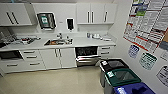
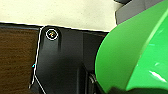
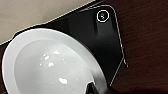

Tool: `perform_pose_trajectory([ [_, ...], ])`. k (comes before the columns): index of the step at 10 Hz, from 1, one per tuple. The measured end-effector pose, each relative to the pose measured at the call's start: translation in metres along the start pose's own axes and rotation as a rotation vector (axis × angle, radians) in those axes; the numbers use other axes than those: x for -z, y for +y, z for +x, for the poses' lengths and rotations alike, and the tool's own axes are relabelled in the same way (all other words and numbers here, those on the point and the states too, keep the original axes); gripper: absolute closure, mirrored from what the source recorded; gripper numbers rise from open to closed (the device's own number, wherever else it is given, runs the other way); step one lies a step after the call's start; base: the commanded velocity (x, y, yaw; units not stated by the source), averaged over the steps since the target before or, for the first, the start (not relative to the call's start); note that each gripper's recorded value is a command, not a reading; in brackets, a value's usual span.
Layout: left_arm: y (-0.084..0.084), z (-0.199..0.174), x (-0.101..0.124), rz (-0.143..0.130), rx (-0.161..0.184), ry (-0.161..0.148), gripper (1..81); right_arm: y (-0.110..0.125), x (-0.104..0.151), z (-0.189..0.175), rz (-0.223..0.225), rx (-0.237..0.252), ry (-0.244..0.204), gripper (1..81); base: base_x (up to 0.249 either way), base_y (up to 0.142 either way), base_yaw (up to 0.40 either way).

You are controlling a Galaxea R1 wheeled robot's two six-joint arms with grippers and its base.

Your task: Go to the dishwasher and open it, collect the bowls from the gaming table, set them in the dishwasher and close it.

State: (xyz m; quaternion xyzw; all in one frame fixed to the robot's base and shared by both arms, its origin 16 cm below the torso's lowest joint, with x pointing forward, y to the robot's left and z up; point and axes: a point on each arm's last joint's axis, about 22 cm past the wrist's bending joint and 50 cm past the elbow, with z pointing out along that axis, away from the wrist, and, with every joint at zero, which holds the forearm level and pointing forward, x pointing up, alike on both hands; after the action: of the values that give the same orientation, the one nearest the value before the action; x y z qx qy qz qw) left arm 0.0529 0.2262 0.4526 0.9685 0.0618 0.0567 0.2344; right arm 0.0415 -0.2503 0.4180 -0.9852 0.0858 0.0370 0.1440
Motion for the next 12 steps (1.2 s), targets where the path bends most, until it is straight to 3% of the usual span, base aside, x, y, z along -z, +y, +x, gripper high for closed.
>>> perform_pose_trajectory([
  [9, 0.004, -0.004, -0.002, -0.006, 0.002, -0.003, 81.1, 0.005, 0.002, 0.001, -0.007, 0.000, 0.004, 81.1, 0.131, 0.000, 0.000],
  [11, -0.008, 0.007, 0.003, 0.011, -0.003, 0.006, 81.1, -0.014, -0.003, 0.002, 0.019, 0.002, -0.001, 81.1, 0.116, 0.066, 0.000],
  [12, -0.003, 0.000, 0.001, 0.005, -0.001, 0.001, 81.1, -0.009, -0.002, 0.000, 0.014, 0.001, -0.001, 81.1, 0.116, 0.066, 0.000],
])
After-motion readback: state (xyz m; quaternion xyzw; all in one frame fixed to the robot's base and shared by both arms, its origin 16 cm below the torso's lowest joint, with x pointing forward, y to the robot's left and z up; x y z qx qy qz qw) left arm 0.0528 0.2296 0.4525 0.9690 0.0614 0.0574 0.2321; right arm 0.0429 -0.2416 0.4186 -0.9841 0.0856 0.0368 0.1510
